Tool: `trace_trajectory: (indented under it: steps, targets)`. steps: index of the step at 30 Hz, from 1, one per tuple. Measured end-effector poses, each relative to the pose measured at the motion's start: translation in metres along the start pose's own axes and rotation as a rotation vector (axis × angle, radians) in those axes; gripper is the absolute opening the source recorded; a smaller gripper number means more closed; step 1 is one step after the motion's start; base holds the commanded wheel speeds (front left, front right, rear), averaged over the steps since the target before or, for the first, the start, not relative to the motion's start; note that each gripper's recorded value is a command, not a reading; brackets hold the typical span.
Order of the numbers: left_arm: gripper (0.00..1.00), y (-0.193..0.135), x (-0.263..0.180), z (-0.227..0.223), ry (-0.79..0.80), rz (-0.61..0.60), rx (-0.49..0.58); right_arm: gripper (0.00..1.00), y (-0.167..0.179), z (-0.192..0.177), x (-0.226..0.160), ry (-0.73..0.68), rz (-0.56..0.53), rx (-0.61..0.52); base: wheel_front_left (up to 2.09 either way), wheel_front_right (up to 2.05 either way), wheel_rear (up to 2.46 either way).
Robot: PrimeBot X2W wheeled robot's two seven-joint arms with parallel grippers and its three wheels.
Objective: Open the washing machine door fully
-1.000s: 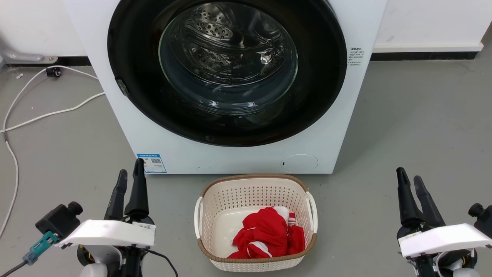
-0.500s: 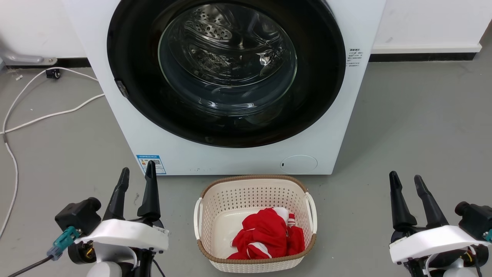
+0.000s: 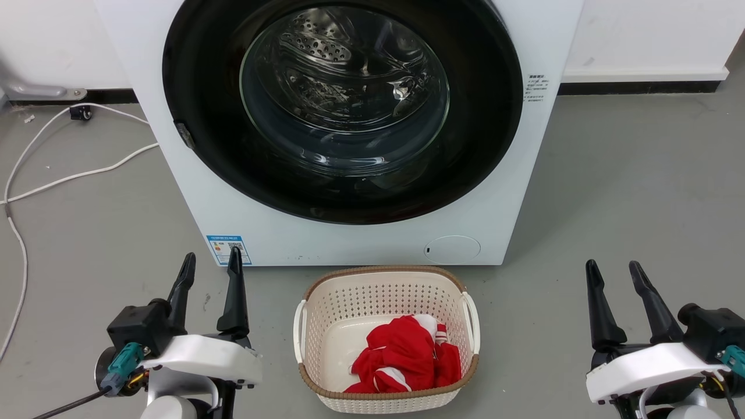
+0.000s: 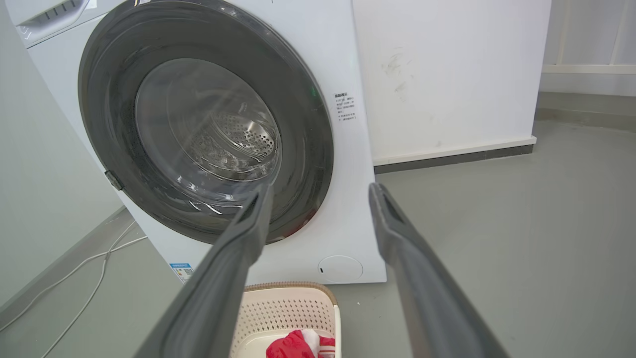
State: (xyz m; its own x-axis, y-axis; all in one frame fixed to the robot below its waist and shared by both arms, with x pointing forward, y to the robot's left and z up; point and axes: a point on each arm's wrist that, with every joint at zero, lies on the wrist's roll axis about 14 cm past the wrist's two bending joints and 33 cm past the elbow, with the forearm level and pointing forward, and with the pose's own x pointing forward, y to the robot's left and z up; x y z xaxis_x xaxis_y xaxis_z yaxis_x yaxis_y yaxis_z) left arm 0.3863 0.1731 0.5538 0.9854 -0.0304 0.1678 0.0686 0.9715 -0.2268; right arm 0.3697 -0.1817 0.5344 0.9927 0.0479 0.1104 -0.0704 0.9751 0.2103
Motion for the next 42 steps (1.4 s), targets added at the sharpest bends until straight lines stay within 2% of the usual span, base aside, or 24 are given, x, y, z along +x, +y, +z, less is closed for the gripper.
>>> trace_trajectory:
  steps: [20,42]
  targets:
    - [1.00,-0.004,-0.001,0.003,-0.033,-0.017,0.185,1.00,0.006,0.003,-0.001,0.004,0.030,-0.157,0.00,0.00,0.00]
    - [1.00,-0.007,-0.006,0.014,-0.095,-0.009,0.278,1.00,0.005,0.006,-0.004,-0.013,0.033,-0.239,0.00,0.00,0.00]
